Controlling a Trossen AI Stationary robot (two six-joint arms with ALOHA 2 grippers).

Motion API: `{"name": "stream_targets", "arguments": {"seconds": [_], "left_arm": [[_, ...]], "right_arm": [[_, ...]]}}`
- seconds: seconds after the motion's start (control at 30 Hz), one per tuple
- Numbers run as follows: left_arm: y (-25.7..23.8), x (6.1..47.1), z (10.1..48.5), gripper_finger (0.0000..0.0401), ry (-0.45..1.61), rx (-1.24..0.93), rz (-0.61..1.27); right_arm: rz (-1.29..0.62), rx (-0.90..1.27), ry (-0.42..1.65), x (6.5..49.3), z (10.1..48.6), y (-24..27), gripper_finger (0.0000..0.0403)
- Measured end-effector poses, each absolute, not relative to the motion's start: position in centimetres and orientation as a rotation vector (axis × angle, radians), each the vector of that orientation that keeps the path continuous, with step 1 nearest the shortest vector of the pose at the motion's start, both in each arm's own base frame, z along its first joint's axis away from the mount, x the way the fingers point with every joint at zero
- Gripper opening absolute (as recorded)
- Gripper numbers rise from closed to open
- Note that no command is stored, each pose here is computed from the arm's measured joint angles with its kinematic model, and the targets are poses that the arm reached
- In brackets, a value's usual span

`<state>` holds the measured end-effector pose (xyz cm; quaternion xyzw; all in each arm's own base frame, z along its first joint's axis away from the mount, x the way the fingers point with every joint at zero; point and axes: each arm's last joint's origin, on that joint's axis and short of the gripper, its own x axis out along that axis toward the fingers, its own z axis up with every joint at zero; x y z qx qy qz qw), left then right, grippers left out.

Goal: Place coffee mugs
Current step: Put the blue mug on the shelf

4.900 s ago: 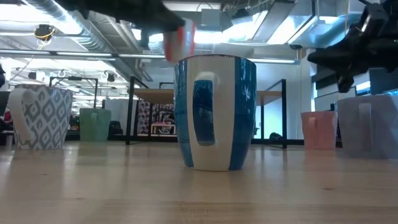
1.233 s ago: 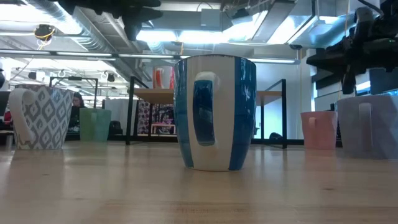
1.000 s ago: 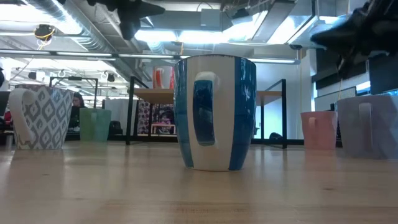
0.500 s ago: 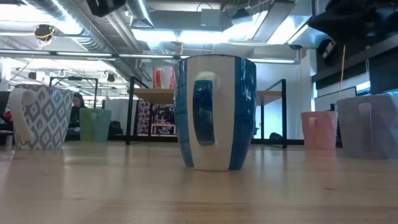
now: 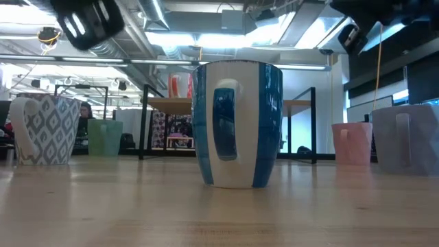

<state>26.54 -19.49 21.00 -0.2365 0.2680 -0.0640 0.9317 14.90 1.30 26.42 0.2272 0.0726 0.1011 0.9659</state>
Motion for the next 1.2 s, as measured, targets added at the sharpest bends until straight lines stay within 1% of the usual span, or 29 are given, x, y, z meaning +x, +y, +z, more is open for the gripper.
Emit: {"name": "stream_targets", "arguments": {"seconds": [0.1,0.23,0.47,0.7,1.07,1.2], "left_arm": [[-20.2,27.5,19.1,0.0101,0.544,-0.437,-0.143],[-20.6,28.2,16.8,0.0101,0.541,-0.367,-0.084],[-20.1,29.6,14.6,0.0101,0.492,-0.309,0.006],[-19.3,30.4,14.1,0.0101,0.482,-0.252,0.003],[-18.7,31.1,14.2,0.0101,0.488,-0.255,-0.045],[-18.8,31.3,13.3,0.0101,0.494,-0.255,-0.069]], "right_arm": [[0.203,0.46,0.154,14.9,26.4,1.3,0.0007],[0.202,0.462,0.155,14.9,26.3,1.3,0.0007],[0.194,0.461,0.188,14.8,26.0,1.3,0.0007],[0.189,0.448,0.216,14.8,25.7,1.3,0.0007],[0.189,0.444,0.216,14.8,25.7,1.3,0.0007],[0.182,0.428,0.211,14.8,25.7,1.3,0.0007]]}}
